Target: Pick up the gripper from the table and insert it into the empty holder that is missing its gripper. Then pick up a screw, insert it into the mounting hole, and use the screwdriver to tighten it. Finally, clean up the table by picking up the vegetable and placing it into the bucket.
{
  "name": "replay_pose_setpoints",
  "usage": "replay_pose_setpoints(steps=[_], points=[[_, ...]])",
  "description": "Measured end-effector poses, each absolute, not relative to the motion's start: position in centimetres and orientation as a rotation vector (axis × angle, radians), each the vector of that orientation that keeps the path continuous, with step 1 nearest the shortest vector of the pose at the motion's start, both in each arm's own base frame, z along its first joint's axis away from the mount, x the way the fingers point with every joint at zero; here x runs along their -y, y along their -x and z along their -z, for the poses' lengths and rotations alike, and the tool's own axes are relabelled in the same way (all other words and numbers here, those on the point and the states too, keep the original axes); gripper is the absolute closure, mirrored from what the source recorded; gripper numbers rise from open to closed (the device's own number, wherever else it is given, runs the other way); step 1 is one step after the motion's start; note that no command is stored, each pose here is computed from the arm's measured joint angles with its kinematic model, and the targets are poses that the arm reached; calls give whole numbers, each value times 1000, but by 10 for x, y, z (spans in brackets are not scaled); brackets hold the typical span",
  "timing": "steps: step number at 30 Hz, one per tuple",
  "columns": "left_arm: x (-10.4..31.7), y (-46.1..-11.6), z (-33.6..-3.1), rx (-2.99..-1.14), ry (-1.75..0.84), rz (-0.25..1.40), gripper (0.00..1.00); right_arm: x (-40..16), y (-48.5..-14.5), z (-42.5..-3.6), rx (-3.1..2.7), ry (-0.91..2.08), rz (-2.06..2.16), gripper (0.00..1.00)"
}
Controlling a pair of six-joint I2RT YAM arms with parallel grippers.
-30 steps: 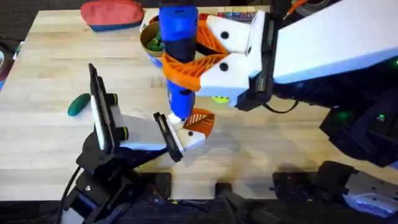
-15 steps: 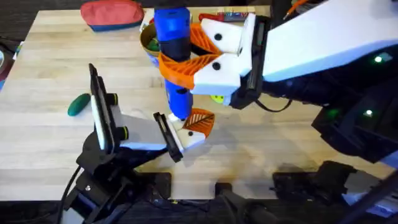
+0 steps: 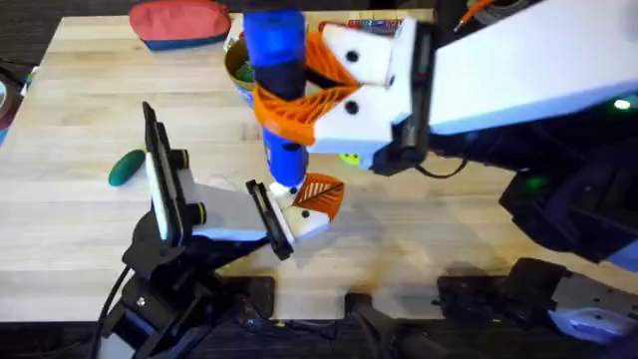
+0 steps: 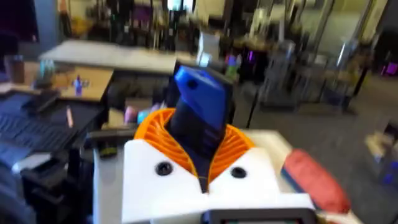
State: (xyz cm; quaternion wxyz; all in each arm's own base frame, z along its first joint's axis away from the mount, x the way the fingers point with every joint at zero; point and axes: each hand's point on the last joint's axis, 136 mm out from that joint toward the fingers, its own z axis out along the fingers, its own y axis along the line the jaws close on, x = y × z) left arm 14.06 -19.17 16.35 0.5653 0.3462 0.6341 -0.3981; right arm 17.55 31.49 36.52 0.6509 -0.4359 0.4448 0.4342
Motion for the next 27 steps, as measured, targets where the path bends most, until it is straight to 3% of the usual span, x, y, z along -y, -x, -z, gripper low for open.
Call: replay_pose_setpoints(steps=[6, 10, 16, 21, 27], points=[[192, -141, -164, -1490, -815, 935, 990, -279, -168, -412, -867, 902, -916, 996], [192, -141, -164, -1491, -815, 935, 990, -268, -185, -410, -907, 876, -862, 996], [192, -141, -164, -1490, -815, 935, 990, -240, -259, -345, -1191, 888, -575, 996], [192, -141, -164, -1490, -815, 935, 990, -180, -329, -278, -1408, 939, -65, 996], [192, -141, -164, -1490, -815, 935, 990, -111, -373, -218, -1559, 1112, 501, 996]])
